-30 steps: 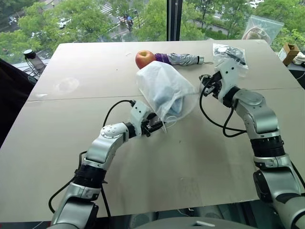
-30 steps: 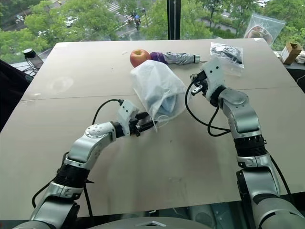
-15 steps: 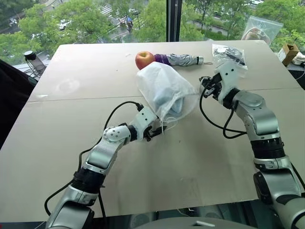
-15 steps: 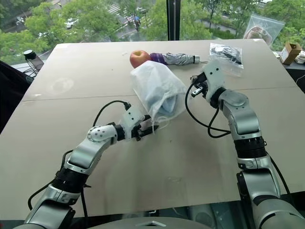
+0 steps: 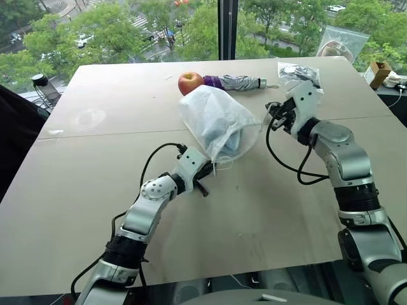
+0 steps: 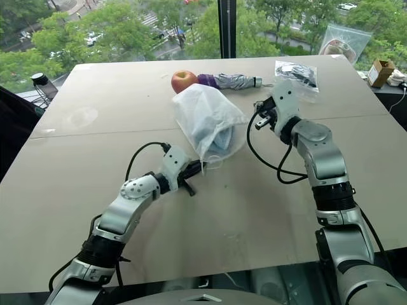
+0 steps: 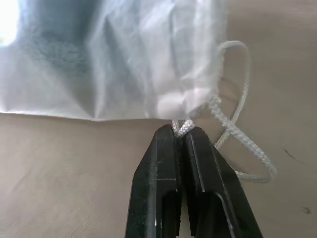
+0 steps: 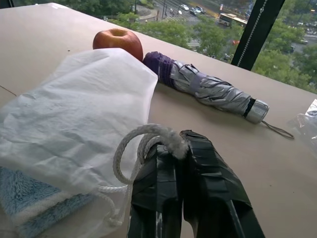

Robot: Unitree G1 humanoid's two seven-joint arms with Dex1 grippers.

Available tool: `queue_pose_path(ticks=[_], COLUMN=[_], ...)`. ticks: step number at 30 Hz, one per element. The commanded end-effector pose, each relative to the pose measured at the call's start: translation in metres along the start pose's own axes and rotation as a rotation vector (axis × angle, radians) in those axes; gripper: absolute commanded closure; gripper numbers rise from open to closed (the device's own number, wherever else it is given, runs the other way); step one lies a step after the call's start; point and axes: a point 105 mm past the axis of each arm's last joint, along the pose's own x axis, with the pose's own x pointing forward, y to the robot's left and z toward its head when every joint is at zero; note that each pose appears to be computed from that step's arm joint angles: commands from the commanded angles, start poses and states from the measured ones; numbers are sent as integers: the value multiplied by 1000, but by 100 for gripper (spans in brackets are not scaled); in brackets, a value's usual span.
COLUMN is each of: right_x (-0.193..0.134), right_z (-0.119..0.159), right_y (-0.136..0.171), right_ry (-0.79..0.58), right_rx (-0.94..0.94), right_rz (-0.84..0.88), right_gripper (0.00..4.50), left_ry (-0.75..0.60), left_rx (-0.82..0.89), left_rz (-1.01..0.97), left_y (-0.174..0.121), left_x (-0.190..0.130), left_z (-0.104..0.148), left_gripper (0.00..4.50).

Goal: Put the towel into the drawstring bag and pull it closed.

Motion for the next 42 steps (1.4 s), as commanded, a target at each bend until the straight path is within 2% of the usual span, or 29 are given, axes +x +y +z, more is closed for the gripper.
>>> queue_pose_path(ticks=[1,5,9,13,16,20,25,31,36,40,42], right_x=[-4,-11,-19,-30,-42,-59,-86,-112,-113,-104,-105], right_z=[17,28,49,70,77,71,59,46,56,47,35], right_y=[-40,-79,-97,-113,-128,-148,-172,-189,-190,-184,-173], right_ry=[-74,-151,-260,-363,-402,-397,-350,-340,-435,-389,-348], right_rx=[-22,-53,-136,-193,-201,-183,-169,-61,19,-9,-87], right_rz=[-211,-443,-562,-675,-771,-893,-1078,-1252,-1245,-1126,-1017], right_gripper=[450,450,450,450,450,450,450,450,450,450,450], left_ry=[-95,-292,-457,-569,-609,-584,-462,-452,-494,-530,-500], left_rx=[27,245,450,576,612,571,468,450,444,577,584], left_rz=[381,679,953,1165,1300,1450,1660,1683,1670,1547,1453], left_y=[59,102,135,152,164,182,202,203,202,192,185], left_x=[-34,-72,-111,-147,-170,-192,-222,-224,-223,-210,-197], left_z=[14,77,143,190,209,203,166,160,167,188,182], left_gripper=[446,446,446,446,446,446,446,446,446,446,446])
